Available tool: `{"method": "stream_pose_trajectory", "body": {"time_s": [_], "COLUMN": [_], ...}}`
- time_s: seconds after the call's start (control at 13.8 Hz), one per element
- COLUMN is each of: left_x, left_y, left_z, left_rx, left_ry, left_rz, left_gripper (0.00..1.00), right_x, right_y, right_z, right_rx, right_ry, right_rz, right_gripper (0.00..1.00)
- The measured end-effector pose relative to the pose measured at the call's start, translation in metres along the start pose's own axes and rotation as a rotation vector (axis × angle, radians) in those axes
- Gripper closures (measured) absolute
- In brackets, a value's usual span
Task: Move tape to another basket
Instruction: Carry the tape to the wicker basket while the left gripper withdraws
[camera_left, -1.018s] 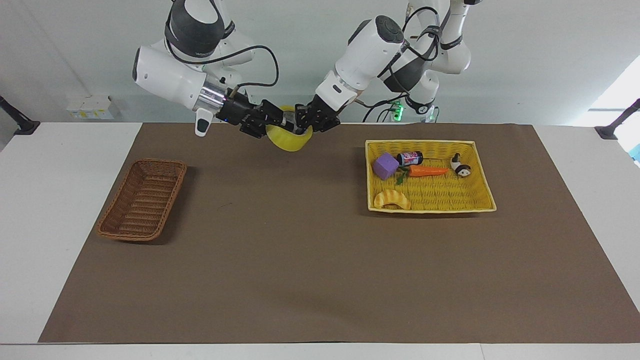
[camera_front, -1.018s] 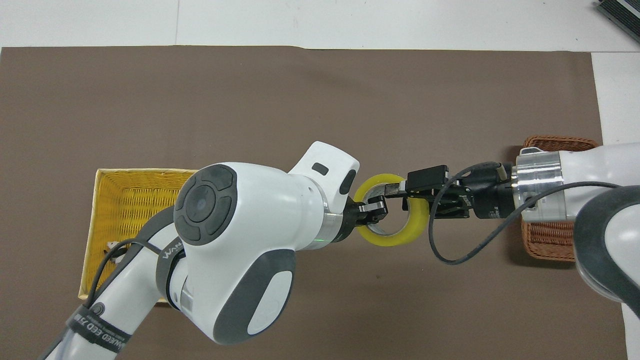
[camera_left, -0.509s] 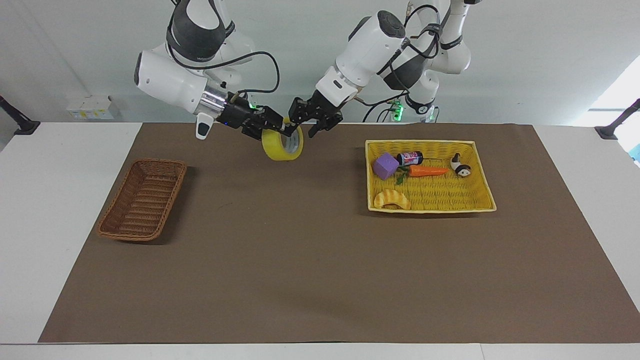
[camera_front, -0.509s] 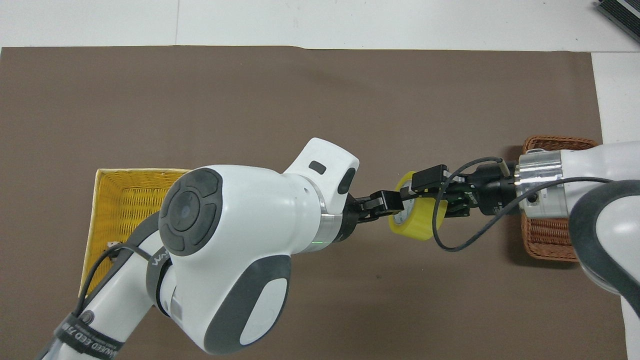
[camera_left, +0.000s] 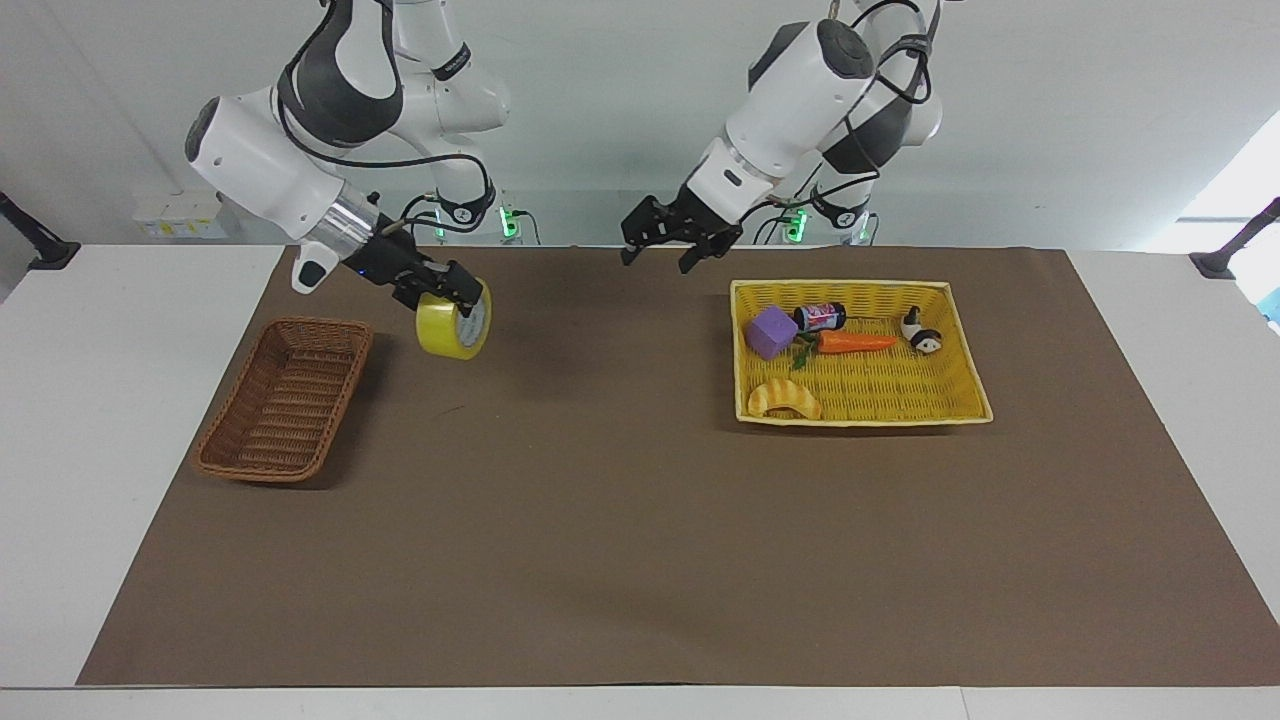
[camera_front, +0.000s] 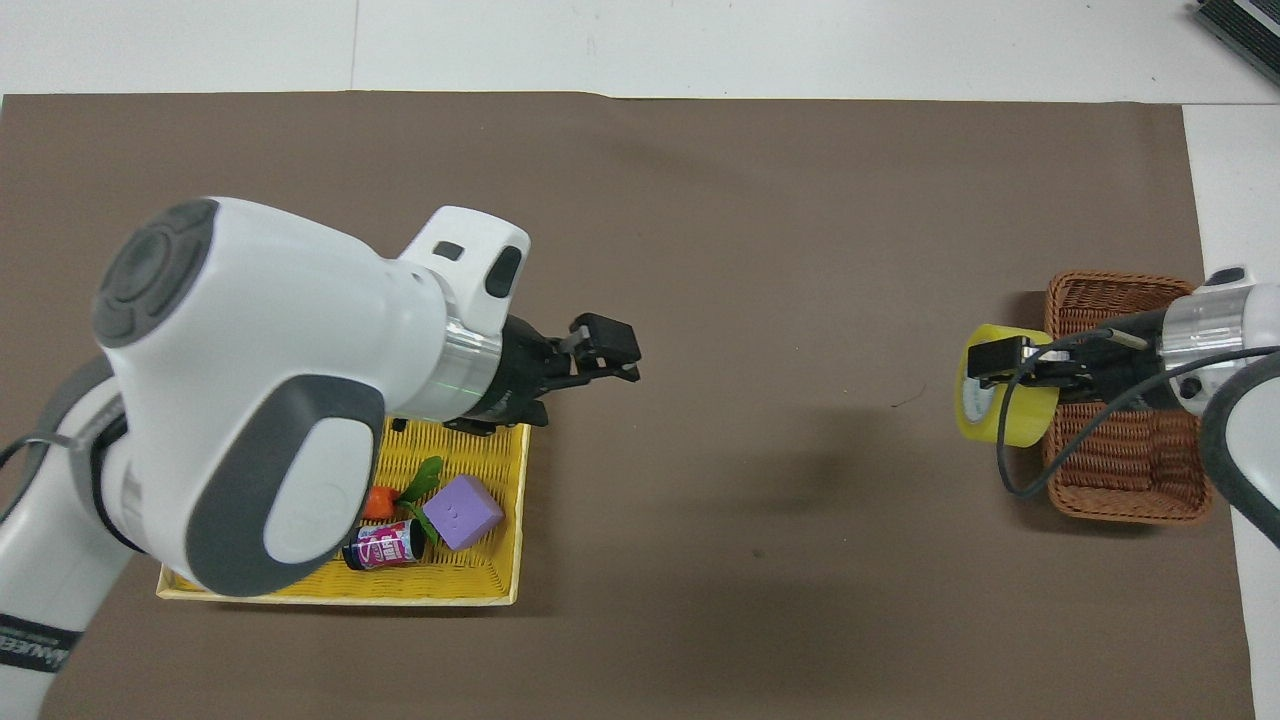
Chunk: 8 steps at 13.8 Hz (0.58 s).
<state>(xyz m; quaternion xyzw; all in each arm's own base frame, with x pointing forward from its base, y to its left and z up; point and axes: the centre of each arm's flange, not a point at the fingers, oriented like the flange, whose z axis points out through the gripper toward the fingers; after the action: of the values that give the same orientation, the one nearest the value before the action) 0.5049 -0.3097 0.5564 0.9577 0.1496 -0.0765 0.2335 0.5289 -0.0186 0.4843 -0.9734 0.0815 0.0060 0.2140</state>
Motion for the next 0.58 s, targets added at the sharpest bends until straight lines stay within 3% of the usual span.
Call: {"method": "stream_pose_trajectory", "body": {"time_s": [0.15, 0.36, 0.58], "left_x": [0.028, 0.050, 0.084], "left_y": [-0.027, -0.051, -0.091], "left_z": [-0.015, -0.028, -0.059], "left_rx": [0.043, 0.147, 0.177], "left_ry": [0.047, 0.126, 0.168], "left_rz": [0.003, 0.135, 0.242], "left_gripper": [0.00, 0.00, 0.00], "right_x": [0.004, 0.012, 0.036], "right_y": [0.040, 0.115, 0.165], "right_z": [-0.011, -0.027, -0.013], "right_rx": [-0.119, -0.303, -0.495], "right_ry": [0.004, -0.018, -0.054], "right_rz": [-0.096, -0.313, -0.560], "right_gripper": [1.00, 1.00, 1.00]}}
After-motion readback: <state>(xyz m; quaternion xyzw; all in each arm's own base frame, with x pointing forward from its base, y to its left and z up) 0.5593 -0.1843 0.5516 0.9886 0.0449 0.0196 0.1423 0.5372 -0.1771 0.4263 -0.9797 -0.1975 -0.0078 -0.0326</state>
